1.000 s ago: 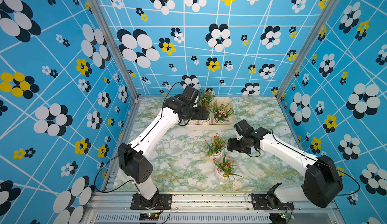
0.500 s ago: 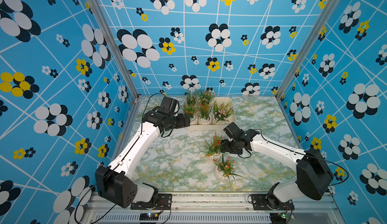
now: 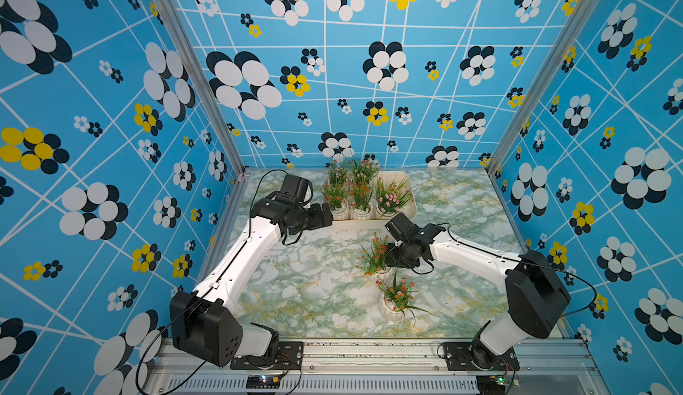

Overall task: Put the potted gypsophila into the storage box
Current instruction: Pick up the baby's breath potted plant from the center of the board.

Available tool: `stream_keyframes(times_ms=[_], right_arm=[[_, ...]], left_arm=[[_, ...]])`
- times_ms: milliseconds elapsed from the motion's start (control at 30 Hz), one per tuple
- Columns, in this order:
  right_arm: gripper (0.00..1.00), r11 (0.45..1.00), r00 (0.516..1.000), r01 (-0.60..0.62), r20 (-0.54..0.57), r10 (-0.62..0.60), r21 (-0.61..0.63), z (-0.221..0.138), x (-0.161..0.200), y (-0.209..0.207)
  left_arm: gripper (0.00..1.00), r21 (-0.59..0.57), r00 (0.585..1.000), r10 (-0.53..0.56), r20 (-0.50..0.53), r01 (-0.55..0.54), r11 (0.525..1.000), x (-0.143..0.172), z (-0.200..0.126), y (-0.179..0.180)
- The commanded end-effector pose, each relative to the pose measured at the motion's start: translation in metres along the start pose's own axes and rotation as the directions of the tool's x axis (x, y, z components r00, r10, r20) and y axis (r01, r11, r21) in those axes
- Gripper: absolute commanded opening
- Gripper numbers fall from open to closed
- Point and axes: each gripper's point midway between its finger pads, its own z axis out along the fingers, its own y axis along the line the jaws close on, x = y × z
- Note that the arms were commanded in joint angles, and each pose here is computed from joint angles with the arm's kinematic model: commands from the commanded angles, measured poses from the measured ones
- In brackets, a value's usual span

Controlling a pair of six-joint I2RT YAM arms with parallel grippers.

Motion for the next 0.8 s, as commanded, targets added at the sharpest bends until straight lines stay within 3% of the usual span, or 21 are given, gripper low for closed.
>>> stream_keyframes(times_ms=[0,167,233,267,767], right_arm=[[0.35,0.997,1.0,0.027,-0.007,-0.026,0.067,0.002,-0.002,-0.008],[0.2,0.995,0.998,0.057,-0.012,-0.057,0.083,-0.001,-0.006,-0.007],[0.03,0.994,0.997,0.073,-0.01,-0.073,0.084,-0.004,-0.008,-0.005],[0.0,0.993,0.997,0.076,-0.01,-0.075,0.089,-0.005,-0.01,-0.005],[0.0,0.981,0.987,0.16,-0.001,-0.16,0.106,-0.04,-0.039,-0.001]], left_arm=[[0.96,0.004,1.0,-0.016,-0.011,0.016,1.0,0.002,0.002,0.004],[0.97,0.004,0.999,-0.022,-0.024,0.023,1.0,0.002,0.007,0.005],[0.96,0.006,0.999,-0.025,-0.029,0.025,1.0,0.001,0.01,0.005],[0.97,0.008,0.999,-0.025,-0.033,0.026,1.0,0.001,0.011,0.004],[0.96,0.008,0.998,-0.026,-0.054,0.026,1.0,-0.011,0.024,0.0]])
